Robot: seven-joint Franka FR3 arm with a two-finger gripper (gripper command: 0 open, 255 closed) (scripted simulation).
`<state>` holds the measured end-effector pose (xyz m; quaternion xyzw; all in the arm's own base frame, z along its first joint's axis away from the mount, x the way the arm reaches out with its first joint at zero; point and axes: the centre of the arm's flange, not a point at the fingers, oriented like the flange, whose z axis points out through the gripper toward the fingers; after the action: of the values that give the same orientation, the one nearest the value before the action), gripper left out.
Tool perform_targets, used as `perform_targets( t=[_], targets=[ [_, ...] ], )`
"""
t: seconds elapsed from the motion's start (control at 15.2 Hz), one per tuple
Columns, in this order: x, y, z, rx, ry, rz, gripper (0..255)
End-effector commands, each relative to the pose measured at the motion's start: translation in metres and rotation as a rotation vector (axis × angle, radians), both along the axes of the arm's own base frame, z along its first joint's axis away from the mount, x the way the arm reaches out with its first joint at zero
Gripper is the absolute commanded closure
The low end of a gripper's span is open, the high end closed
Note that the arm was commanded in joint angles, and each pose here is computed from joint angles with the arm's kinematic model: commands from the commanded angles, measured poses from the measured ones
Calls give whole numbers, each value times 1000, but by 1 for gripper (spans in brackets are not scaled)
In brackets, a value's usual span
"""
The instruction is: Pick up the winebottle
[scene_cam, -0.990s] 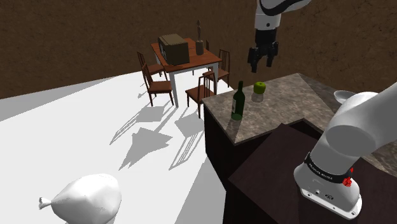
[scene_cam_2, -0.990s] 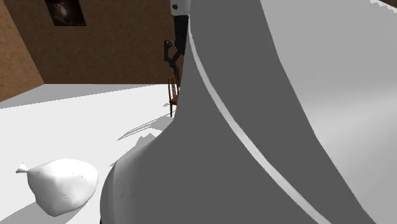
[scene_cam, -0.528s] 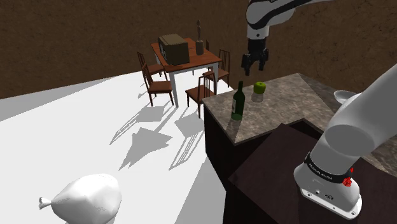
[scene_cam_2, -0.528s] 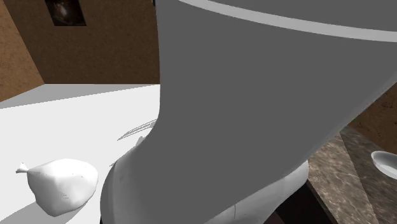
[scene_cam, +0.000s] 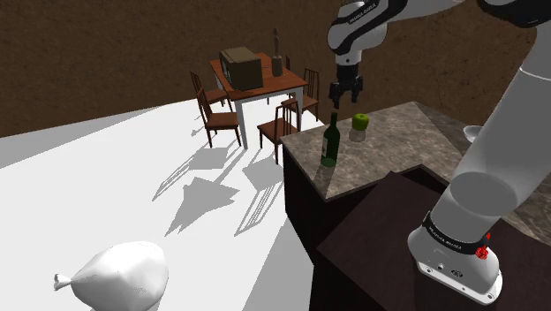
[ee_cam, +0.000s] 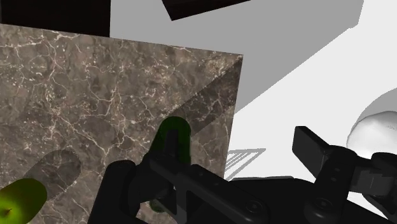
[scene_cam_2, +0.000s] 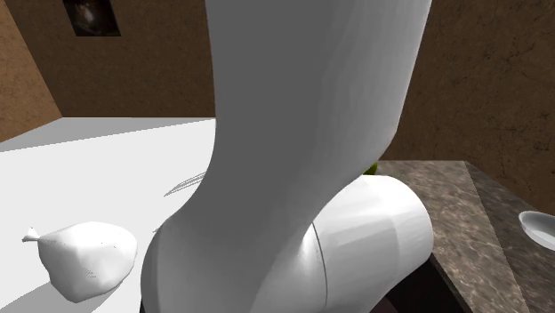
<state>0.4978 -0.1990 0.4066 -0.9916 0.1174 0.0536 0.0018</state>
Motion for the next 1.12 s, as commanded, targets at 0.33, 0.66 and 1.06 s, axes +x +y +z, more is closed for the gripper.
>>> perform_targets(
  t=[0.33,0.66,1.06],
  targets=[
    [57,-55,-59,3,10,-18,0],
    [95,-94,-98,6,17,-31,0],
    [110,-109,-135,7,20,-37,0]
  ],
)
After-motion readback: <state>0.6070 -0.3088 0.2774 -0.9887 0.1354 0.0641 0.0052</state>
